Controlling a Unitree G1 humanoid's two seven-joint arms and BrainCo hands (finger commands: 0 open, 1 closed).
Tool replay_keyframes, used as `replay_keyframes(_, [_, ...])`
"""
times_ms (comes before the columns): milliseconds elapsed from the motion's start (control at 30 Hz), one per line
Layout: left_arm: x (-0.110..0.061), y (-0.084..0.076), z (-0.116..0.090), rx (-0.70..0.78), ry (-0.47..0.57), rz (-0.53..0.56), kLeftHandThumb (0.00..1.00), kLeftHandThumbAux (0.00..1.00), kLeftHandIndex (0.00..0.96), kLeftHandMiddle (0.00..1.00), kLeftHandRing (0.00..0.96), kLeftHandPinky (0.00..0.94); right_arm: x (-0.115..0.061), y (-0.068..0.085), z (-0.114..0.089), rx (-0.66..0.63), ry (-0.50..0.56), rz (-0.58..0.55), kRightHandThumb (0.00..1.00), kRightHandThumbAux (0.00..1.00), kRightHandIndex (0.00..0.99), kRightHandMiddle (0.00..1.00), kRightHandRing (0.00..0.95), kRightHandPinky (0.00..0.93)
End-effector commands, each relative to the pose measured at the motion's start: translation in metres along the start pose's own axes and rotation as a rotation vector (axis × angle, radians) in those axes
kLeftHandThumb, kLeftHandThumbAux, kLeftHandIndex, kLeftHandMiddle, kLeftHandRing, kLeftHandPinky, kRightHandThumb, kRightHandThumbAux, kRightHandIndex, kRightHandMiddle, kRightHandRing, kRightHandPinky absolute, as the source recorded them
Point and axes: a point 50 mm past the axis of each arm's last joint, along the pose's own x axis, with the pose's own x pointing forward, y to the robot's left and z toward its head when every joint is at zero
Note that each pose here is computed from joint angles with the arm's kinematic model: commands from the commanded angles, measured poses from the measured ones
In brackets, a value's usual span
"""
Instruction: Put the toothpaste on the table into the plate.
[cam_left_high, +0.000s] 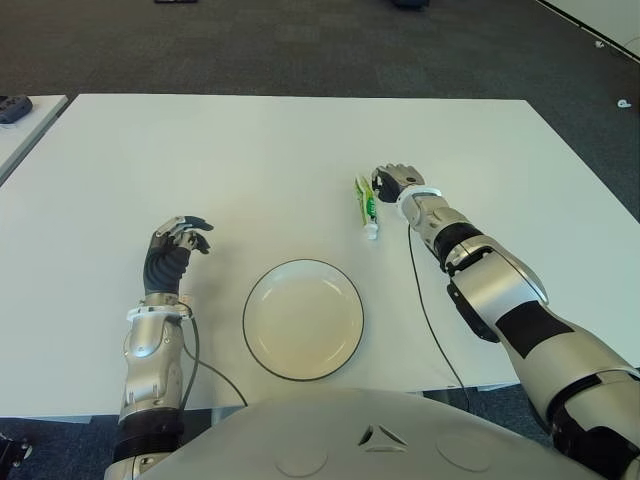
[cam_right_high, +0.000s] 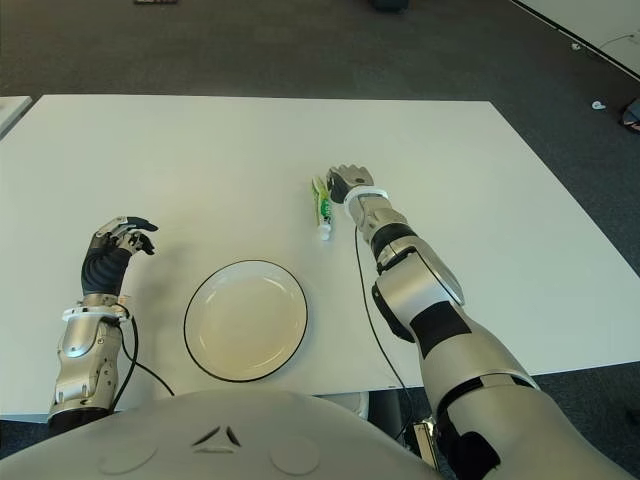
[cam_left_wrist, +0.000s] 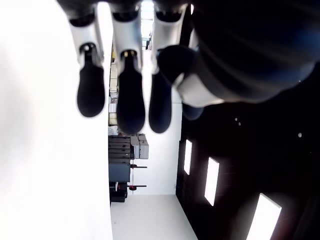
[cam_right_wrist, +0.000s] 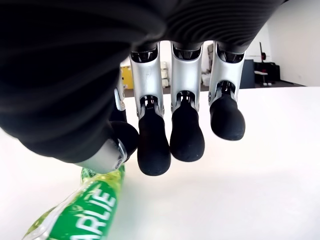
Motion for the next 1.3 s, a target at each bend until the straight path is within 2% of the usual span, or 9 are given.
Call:
replay_keyframes(33, [0.003,0.000,-0.001,-0.020,0.010,0.006,0.839,0.673,0.441,0.479,0.640,0.623,0.001,-0.005,0.002,-0.019,-0.011,-0.013,0.702,0.723,0.436,0.773,0.769,0.787])
replay_keyframes(233, [0.003,0.000,-0.001,-0.021,0.004,0.011,0.839,0.674,0.441,0.478,0.640,0.623,0.001,-0.005,0.002,-0.029,-0.001,-0.024,0.703,0.723,0.439,0.796,0.789,0.803])
replay_keyframes(367, [0.002,0.000,0.000,-0.012,0.001,0.012,0.839,0.674,0.441,0.479,0.644,0.637,-0.001,0.005,-0.002,-0.025,0.035,-0.006,0.702,0.724,0.439,0.822,0.815,0.833])
replay_keyframes(633, [0.003,0.000,0.000,-0.012,0.005,0.005,0.839,0.674,0.444,0.474,0.634,0.628,0.000,-0.001,0.002,0.025,0.028,-0.054,0.702,0.722,0.439,0.857,0.846,0.854])
replay_keyframes(1000, [0.005,0.000,-0.001,0.019,0.015,0.011,0.839,0.673,0.442,0.479,0.644,0.637,0.002,-0.005,0.004,0.019,0.011,-0.061,0.695,0.722,0.434,0.804,0.800,0.764])
replay_keyframes(1133, [0.005,0.000,-0.002,0.010,0.012,0.004,0.839,0.673,0.442,0.480,0.643,0.622,0.004,-0.009,0.007,0.020,0.022,-0.030,0.684,0.722,0.426,0.660,0.658,0.639])
replay_keyframes(1167, [0.005,-0.001,-0.002,0.007,0.010,0.000,0.839,0.673,0.442,0.480,0.642,0.620,0.005,-0.011,0.008,0.025,0.033,-0.011,0.537,0.667,0.337,0.500,0.491,0.478])
replay_keyframes(1200, [0.007,-0.001,-0.002,0.003,0.006,-0.009,0.839,0.673,0.441,0.480,0.640,0.617,0.006,-0.010,0.008,0.039,0.081,0.047,0.267,0.570,0.167,0.211,0.192,0.173])
replay_keyframes(1300, [0.009,-0.002,-0.003,-0.001,0.003,-0.020,0.838,0.673,0.443,0.479,0.646,0.629,0.007,-0.008,0.008,0.062,0.177,0.155,0.199,0.484,0.054,0.069,0.062,0.056])
